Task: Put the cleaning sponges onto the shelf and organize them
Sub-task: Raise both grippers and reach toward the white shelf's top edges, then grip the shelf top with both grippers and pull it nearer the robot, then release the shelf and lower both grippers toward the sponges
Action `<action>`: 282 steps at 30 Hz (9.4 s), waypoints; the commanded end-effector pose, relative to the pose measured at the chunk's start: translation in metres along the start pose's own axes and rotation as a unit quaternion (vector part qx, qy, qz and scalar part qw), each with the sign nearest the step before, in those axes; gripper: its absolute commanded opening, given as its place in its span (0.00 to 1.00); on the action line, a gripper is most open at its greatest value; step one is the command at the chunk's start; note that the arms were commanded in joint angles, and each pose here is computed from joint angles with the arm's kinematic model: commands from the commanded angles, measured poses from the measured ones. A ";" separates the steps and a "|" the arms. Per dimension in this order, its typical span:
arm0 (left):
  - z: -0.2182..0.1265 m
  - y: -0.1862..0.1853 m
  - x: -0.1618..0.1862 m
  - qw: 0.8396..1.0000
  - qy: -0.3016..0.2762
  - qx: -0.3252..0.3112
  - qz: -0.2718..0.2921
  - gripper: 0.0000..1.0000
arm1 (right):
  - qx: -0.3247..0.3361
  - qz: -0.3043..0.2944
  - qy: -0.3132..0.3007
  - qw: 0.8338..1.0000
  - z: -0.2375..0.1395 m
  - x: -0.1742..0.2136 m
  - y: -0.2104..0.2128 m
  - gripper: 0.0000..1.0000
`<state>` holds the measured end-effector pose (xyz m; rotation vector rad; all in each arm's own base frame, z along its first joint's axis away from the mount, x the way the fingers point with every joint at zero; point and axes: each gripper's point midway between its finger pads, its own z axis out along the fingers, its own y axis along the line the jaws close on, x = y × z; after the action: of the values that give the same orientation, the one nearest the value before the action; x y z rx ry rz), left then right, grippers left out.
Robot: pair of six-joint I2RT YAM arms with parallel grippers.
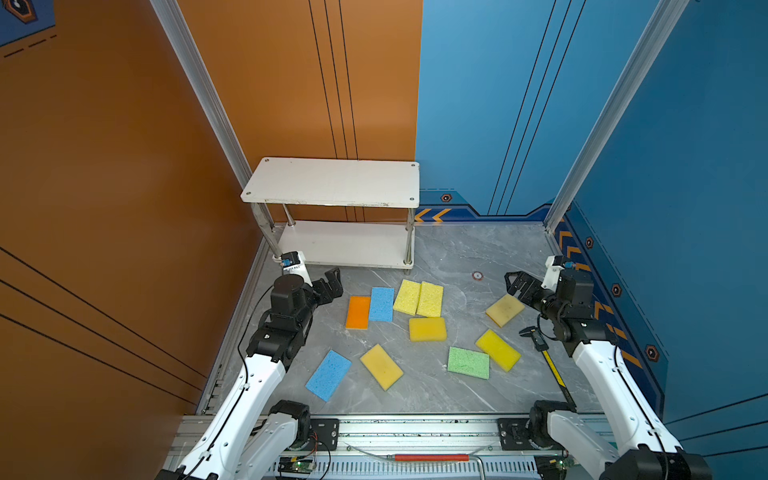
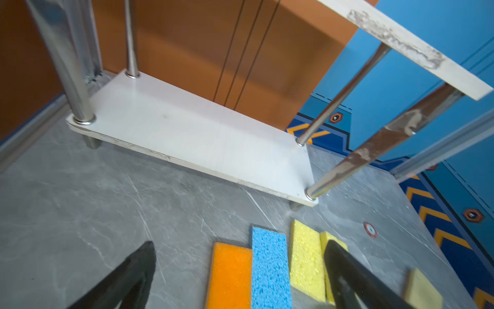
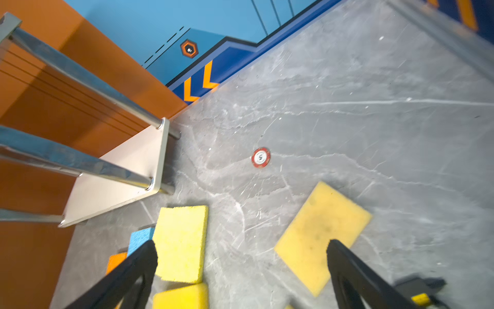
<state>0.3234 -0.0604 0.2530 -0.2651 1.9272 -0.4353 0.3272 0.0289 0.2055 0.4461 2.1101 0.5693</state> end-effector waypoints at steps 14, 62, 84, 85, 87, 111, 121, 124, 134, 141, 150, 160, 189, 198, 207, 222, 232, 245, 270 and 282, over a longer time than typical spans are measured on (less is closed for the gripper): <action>0.011 -0.040 0.048 0.976 0.126 0.144 -0.107 0.98 | -0.176 0.034 0.139 0.974 0.015 0.017 0.116 1.00; 0.024 -0.024 -0.172 0.922 -0.113 0.271 -0.251 0.98 | -0.421 0.132 0.155 0.884 0.173 -0.092 0.367 0.44; 0.066 -0.015 -0.183 0.920 -0.107 0.254 -0.278 0.99 | -0.413 0.174 0.110 0.887 0.106 -0.151 0.330 0.11; 0.065 -0.017 -0.182 0.920 -0.107 0.255 -0.277 0.99 | -0.410 0.176 0.106 0.889 0.102 -0.155 0.322 0.11; 0.065 -0.022 -0.180 0.920 -0.104 0.259 -0.276 0.99 | -0.403 0.179 0.098 0.892 0.093 -0.164 0.306 0.11; 0.059 -0.060 -0.148 0.937 -0.067 0.263 -0.220 0.98 | -0.300 0.213 0.123 0.922 0.067 -0.172 0.151 0.13; 0.098 -0.001 -0.095 0.977 0.003 0.165 -0.134 0.91 | -0.313 0.201 0.120 0.921 0.058 -0.177 0.170 0.13; 0.117 -0.003 -0.063 0.987 0.053 0.131 -0.079 0.90 | -0.315 0.199 0.120 0.920 0.058 -0.178 0.174 0.13; 0.185 -0.016 -0.059 0.994 0.067 0.084 0.027 0.87 | -0.320 0.197 0.137 0.917 0.062 -0.167 0.184 0.13; 0.194 -0.011 -0.067 0.997 0.012 0.050 0.057 0.53 | -0.320 0.197 0.145 0.915 0.067 -0.162 0.188 0.14; 0.189 -0.013 -0.076 0.997 -0.012 0.055 0.057 0.01 | -0.325 0.193 0.157 0.912 0.073 -0.154 0.201 0.13; 0.124 0.002 -0.072 0.999 -0.025 0.029 0.020 0.02 | -0.327 0.183 0.178 0.910 0.081 -0.132 0.212 0.13; 0.175 0.033 -0.076 0.996 -0.067 0.032 0.043 0.77 | -0.333 0.200 0.198 0.900 0.095 -0.113 0.200 0.14; 0.226 0.029 -0.086 0.995 -0.063 0.047 0.058 0.55 | -0.324 0.209 0.208 0.899 0.110 -0.104 0.195 0.14; 0.224 0.016 -0.078 0.994 -0.056 0.063 0.071 0.05 | -0.320 0.212 0.213 0.899 0.117 -0.100 0.195 0.14; 0.129 0.018 -0.053 0.995 -0.062 0.042 0.064 0.06 | -0.325 0.199 0.221 0.898 0.105 -0.091 0.203 0.14; 0.099 0.025 -0.035 0.998 -0.049 0.026 0.042 0.39 | -0.325 0.196 0.224 0.898 0.108 -0.091 0.205 0.23; 0.029 0.023 -0.014 1.000 -0.010 0.013 -0.008 0.92 | -0.242 0.146 0.138 0.949 0.066 -0.109 0.149 0.64; 0.002 -0.067 0.140 0.943 0.248 0.170 -0.144 0.98 | -0.019 -0.121 0.352 0.928 0.003 0.176 0.076 0.63; 0.006 -0.061 0.160 0.937 0.274 0.164 -0.143 0.98 | -0.011 -0.123 0.384 0.915 0.059 0.221 0.075 0.53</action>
<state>0.2683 -0.1726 0.1452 -0.2448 2.3107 -1.0797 0.2515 0.2138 0.0763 -0.1108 2.8809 0.7004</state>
